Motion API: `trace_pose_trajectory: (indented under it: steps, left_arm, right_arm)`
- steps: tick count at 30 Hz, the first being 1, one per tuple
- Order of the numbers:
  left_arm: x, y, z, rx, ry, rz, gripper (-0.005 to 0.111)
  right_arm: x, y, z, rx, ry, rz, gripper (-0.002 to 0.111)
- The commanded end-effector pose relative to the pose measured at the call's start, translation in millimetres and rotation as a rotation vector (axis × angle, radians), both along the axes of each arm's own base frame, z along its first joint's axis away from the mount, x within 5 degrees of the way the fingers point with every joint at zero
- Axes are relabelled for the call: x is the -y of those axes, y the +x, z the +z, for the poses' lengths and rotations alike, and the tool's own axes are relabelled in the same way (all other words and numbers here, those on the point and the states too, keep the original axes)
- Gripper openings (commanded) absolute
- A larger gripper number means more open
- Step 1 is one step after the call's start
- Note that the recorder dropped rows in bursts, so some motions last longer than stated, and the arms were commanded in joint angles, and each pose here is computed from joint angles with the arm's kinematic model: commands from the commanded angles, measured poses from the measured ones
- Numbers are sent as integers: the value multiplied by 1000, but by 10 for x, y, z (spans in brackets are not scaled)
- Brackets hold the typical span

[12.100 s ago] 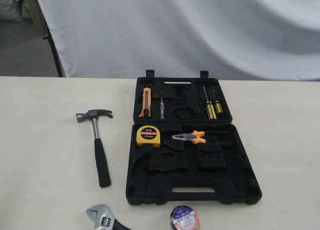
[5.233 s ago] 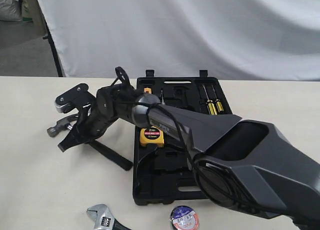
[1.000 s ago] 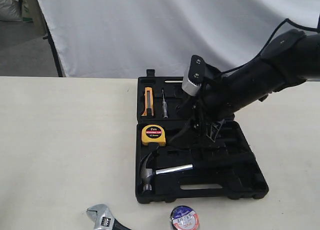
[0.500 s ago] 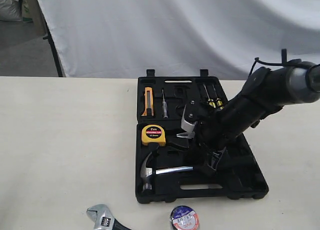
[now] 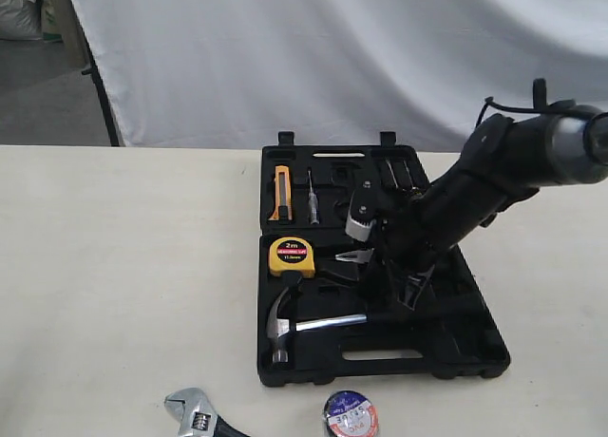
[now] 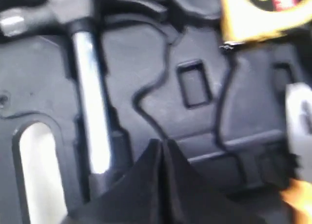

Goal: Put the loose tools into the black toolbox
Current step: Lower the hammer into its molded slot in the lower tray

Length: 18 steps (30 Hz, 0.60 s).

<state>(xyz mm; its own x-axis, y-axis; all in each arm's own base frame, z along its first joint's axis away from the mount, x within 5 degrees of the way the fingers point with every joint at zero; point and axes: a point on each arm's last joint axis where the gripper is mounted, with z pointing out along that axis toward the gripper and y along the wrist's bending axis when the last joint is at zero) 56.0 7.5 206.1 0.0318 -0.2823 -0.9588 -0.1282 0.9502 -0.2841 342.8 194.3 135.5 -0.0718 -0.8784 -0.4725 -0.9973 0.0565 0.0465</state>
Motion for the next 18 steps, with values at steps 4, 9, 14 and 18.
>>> trace_pose_trajectory:
  steps: [4, 9, 14, 18]
  left_arm:
    - [-14, -6, 17, 13, 2, 26, 1]
    - [-14, -6, 17, 13, 2, 26, 1]
    - [-14, -6, 17, 13, 2, 26, 1]
    - [-14, -6, 17, 13, 2, 26, 1]
  right_arm:
    - [-4, -89, 573, 23, 91, -35, 0]
    - [-33, -159, 580, -43, 122, 8, 0]
    - [-49, -176, 294, -156, 95, 55, 0]
    - [-45, -140, -72, -206, 46, 75, 0]
